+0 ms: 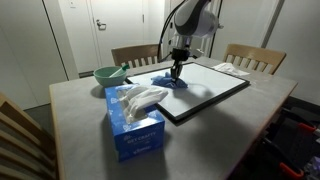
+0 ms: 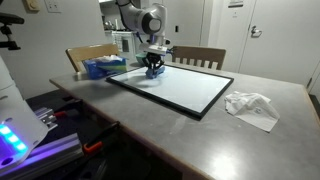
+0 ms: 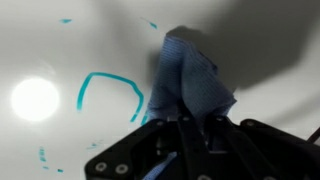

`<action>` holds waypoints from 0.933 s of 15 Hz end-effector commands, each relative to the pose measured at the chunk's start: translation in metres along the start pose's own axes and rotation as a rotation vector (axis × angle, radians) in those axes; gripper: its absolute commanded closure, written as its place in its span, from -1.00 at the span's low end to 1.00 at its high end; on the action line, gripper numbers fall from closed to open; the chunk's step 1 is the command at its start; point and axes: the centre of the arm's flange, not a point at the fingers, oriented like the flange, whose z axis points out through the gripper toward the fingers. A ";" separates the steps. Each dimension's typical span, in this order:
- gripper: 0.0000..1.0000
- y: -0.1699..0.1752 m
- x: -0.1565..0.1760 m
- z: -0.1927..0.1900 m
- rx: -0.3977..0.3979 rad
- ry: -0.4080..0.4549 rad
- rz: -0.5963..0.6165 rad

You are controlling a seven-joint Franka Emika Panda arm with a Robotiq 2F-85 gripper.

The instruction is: Use the blue towel to clean the whiteboard

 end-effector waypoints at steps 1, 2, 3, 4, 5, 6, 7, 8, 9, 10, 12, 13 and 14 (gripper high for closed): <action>0.94 0.022 -0.050 0.055 -0.094 0.023 0.071; 0.94 0.026 -0.053 0.053 -0.114 0.033 0.092; 0.94 0.031 -0.058 0.051 -0.135 0.039 0.116; 0.94 0.036 -0.063 0.049 -0.150 0.043 0.133; 0.94 0.042 -0.069 0.046 -0.169 0.041 0.156; 0.94 0.049 -0.076 0.044 -0.192 0.035 0.180; 0.94 0.056 -0.081 0.042 -0.213 0.028 0.198; 0.94 0.063 -0.088 0.040 -0.241 0.014 0.218; 0.94 0.071 -0.096 0.039 -0.269 0.002 0.235; 0.94 0.079 -0.103 0.037 -0.299 -0.010 0.250; 0.94 0.092 -0.115 0.041 -0.330 -0.023 0.260; 0.94 0.094 -0.116 0.044 -0.330 -0.019 0.254; 0.94 0.091 -0.111 0.043 -0.308 -0.006 0.243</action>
